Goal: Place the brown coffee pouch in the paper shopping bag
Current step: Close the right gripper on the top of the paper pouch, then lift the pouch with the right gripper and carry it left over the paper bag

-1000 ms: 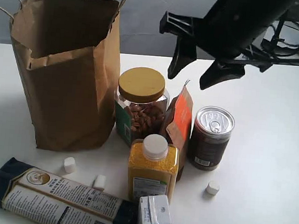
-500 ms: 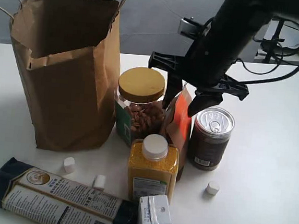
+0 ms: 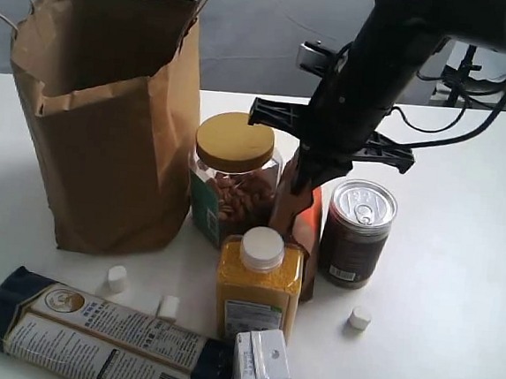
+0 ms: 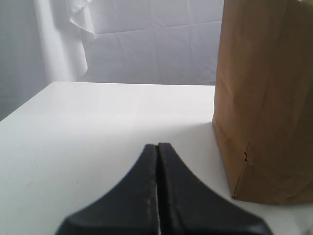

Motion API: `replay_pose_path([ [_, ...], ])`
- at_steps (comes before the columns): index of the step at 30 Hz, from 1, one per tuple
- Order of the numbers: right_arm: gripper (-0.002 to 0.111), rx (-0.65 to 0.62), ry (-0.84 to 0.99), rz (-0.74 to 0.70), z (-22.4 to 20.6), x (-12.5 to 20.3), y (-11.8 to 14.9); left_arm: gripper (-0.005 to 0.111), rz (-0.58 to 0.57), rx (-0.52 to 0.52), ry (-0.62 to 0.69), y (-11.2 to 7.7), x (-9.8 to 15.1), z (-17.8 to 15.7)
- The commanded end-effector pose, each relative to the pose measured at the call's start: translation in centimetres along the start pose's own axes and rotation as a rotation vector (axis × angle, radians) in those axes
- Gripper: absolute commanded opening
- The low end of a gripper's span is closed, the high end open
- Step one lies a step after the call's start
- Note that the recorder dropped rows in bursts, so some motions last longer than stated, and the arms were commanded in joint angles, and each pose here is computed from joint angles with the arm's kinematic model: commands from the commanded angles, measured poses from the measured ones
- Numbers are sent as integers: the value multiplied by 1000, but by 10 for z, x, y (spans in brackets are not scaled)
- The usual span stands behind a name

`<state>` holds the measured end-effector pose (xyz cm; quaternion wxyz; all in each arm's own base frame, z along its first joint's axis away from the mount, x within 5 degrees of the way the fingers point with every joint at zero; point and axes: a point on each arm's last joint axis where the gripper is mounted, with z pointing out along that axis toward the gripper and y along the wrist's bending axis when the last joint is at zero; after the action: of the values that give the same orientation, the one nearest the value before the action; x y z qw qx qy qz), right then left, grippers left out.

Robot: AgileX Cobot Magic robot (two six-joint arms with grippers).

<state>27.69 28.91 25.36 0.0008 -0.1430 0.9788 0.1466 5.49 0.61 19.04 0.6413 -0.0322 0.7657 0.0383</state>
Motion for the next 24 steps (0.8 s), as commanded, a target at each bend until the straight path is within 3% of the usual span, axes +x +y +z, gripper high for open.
replay_pose_path([
  [1,0,13,-119,-49,-32,7,5,0,1,-5,-4,0,1,0],
  [14,0,-173,-521,-145,-176,51,19,0,1,-5,-4,0,1,0],
  [24,0,-532,-958,-363,-296,93,43,0,1,-5,-4,0,1,0],
])
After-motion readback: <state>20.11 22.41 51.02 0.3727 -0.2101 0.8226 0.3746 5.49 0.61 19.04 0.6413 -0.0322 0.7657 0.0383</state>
